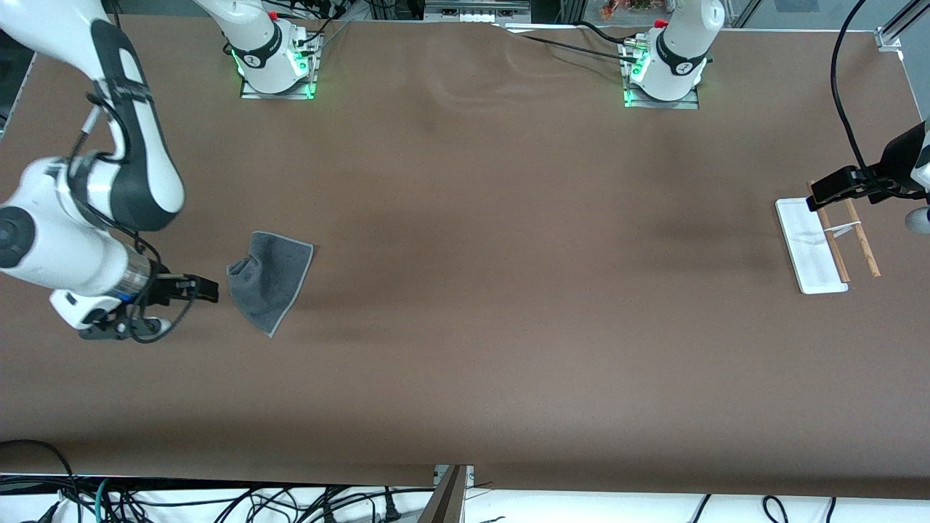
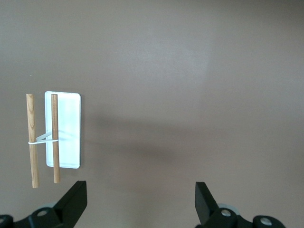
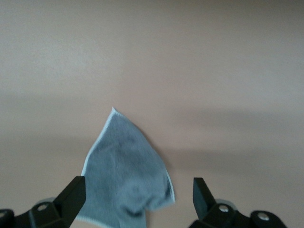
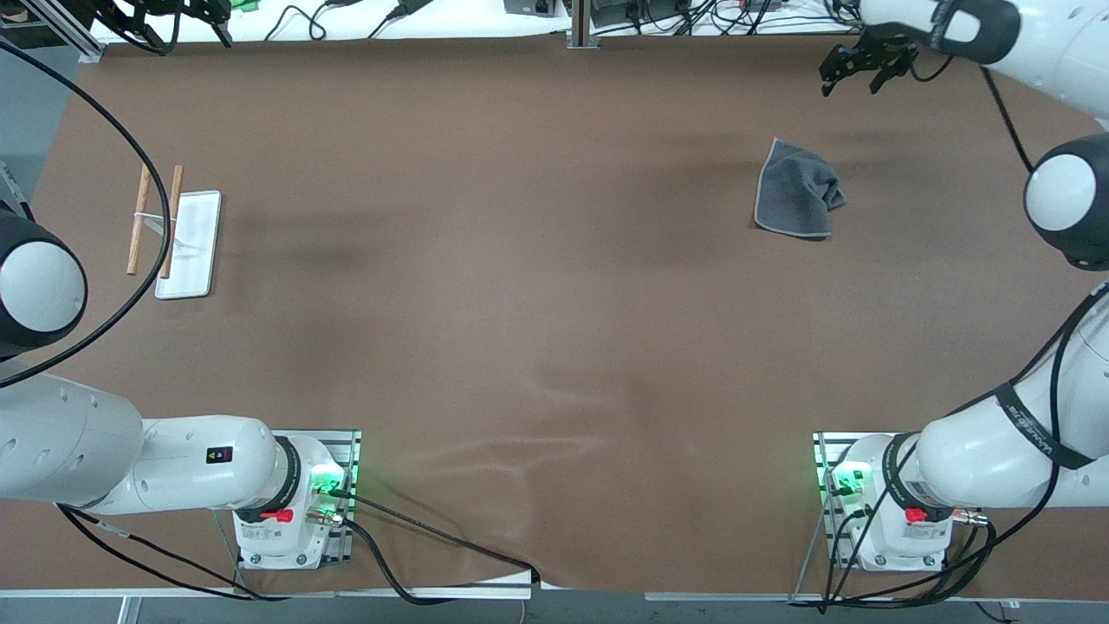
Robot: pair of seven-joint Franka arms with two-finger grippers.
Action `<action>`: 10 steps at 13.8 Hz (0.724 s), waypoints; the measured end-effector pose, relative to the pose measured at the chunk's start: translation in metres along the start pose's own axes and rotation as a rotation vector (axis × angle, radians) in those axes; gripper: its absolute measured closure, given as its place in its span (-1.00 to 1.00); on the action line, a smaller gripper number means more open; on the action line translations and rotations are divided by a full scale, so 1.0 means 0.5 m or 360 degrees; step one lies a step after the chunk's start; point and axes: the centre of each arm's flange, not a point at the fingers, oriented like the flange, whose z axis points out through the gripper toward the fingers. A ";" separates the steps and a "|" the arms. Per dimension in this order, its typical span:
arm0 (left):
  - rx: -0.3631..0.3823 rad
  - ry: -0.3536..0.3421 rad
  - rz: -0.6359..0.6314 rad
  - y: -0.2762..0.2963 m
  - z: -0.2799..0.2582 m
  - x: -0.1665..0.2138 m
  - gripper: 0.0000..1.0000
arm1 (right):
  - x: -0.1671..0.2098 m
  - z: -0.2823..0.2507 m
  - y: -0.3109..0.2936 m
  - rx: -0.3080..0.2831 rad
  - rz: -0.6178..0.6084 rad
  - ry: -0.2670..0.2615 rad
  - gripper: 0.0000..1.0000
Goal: Pass towel and hang on rack
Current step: 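Reach the right gripper down to the grey towel and pinch its corner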
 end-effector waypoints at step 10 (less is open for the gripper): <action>0.0000 0.0001 0.0000 0.000 0.000 0.000 -1.00 | 0.028 0.265 -0.077 0.0002 -0.0068 0.0044 -1.00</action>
